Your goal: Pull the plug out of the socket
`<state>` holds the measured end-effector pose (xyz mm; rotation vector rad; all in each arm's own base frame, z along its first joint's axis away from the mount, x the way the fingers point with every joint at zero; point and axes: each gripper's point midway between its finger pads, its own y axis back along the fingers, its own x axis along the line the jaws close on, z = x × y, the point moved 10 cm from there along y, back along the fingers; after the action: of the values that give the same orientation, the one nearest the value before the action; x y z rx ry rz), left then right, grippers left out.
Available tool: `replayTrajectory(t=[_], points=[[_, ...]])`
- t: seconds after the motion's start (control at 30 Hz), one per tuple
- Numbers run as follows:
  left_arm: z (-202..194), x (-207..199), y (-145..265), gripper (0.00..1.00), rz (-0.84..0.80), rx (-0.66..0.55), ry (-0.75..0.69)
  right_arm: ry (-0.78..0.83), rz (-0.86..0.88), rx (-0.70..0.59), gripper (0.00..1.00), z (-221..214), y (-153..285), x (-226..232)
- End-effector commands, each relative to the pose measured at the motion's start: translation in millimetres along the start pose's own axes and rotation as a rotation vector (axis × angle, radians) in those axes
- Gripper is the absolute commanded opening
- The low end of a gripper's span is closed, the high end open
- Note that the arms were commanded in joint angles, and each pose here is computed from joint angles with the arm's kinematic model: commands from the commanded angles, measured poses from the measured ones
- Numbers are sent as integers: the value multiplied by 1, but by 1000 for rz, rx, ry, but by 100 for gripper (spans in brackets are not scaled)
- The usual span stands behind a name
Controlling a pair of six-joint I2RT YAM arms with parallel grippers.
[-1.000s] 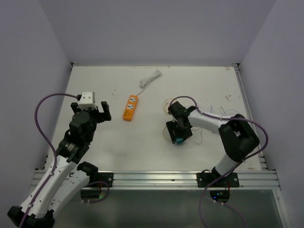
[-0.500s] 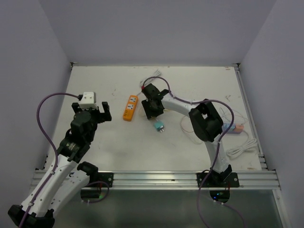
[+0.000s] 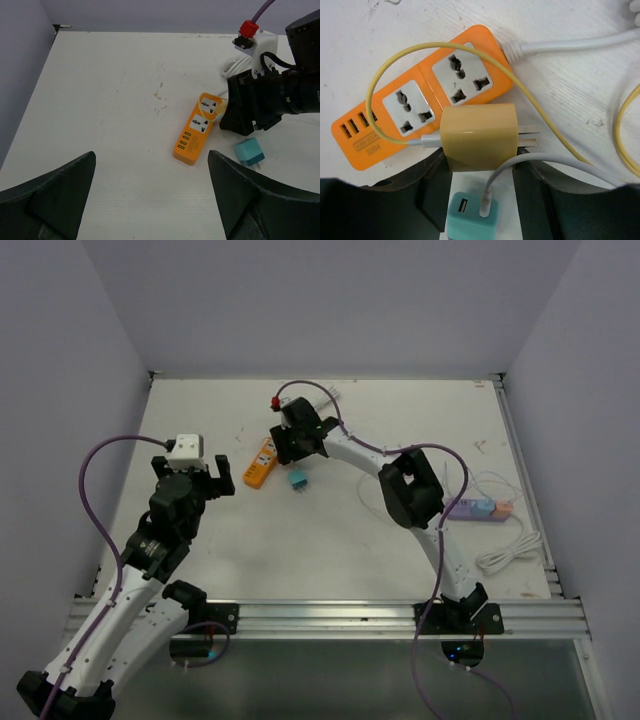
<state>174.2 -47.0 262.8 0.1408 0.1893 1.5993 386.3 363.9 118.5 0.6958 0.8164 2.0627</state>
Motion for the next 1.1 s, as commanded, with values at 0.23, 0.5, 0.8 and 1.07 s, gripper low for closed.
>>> replayTrajectory(t=[0.23, 0.5, 0.8, 1.07], points=[[4, 1, -2, 97, 11, -32, 2, 77, -119, -54, 90, 25, 108, 0], [5, 1, -1, 97, 9, -34, 4, -21, -354, -75, 96, 2, 197, -23], [8, 3, 3, 97, 8, -48, 11, -411, -743, -128, 99, -67, 290, -124], [9, 4, 6, 97, 3, -63, 21, -795, -1070, -102, 99, -142, 332, -172]])
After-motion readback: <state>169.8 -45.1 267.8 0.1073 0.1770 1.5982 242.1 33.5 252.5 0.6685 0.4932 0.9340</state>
